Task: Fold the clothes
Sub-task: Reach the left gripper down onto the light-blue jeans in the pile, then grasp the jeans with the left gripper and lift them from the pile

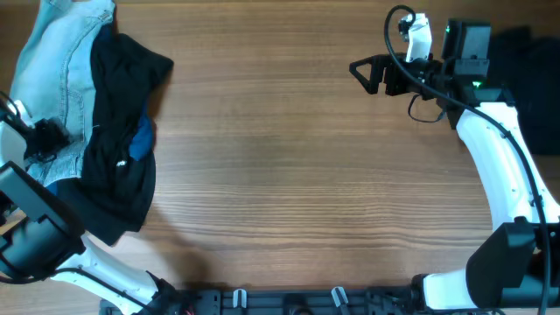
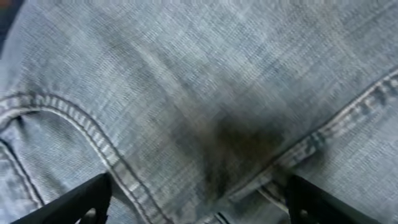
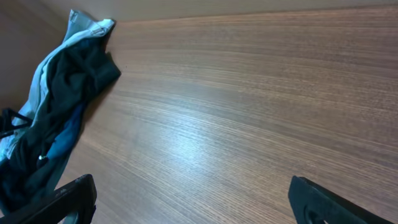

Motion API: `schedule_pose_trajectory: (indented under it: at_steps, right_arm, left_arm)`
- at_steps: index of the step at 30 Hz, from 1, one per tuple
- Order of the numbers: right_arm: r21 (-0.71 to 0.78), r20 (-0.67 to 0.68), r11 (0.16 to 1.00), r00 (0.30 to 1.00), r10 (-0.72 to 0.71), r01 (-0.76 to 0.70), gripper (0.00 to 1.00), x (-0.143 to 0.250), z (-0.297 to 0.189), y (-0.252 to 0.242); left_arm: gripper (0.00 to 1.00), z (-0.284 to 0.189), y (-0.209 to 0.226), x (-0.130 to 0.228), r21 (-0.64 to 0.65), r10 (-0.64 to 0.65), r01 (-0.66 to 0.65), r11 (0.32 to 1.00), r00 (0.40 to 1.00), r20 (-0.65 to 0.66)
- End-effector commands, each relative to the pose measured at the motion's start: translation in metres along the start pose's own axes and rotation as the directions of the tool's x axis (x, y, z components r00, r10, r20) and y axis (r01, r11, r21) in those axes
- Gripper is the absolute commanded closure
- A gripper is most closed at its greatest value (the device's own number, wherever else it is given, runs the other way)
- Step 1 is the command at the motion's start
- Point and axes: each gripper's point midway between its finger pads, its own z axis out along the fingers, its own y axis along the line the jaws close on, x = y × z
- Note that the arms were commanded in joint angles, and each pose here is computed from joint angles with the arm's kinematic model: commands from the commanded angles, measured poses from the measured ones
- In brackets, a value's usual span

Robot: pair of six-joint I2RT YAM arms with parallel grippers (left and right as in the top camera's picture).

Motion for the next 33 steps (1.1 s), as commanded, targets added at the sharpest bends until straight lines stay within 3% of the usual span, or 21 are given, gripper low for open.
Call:
schedule_pose_trajectory:
  at_steps: [1,10,13,16,22,25,30,33]
  right_arm:
    - [0.011,0.012,0.999,0.999,-0.031,0.031,0.0,-0.008,0.002,-0.001]
    - [0.014,0.035,0.999,0.998,-0.046,0.046,0.0,-0.014,0.002,-0.002]
    - [0.021,0.047,0.998,0.997,-0.055,0.054,0.0,-0.017,0.002,-0.002]
    - [0.022,0.063,0.998,0.996,-0.062,0.06,0.0,-0.021,0.002,-0.002]
    - [0.016,0.115,1.0,0.993,-0.021,0.019,0.0,-0.034,0.001,-0.001]
    - [0.015,0.125,1.0,0.992,-0.023,0.021,0.0,-0.037,0.0,-0.001]
    - [0.0,0.122,1.0,0.992,0.0,0.0,0.04,-0.036,0.001,0.001]
    - [0.0,0.118,1.0,0.993,0.003,-0.003,0.17,-0.035,0.001,0.001]
  left_arm:
    - [0.14,0.005,0.008,-0.004,-0.042,0.012,-0.011,0.999,1.0,0.004]
    - [0.18,0.023,0.006,0.006,-0.036,0.015,-0.016,0.999,0.999,-0.037]
    - [0.35,0.023,0.006,0.005,-0.036,0.013,-0.014,0.999,0.999,-0.03]
    - [0.68,0.021,0.003,-0.002,-0.025,0.016,-0.016,1.0,1.0,-0.007]
    - [0.96,-0.003,-0.009,-0.023,-0.02,0.03,-0.028,0.999,0.998,0.063]
    - [0.96,-0.033,-0.014,-0.042,-0.012,-0.01,0.012,1.0,0.992,0.126]
    - [0.96,-0.131,-0.029,-0.077,0.054,-0.119,0.108,0.993,0.952,0.282]
    - [0.96,-0.211,-0.052,-0.094,0.127,-0.101,0.05,0.991,0.894,0.437]
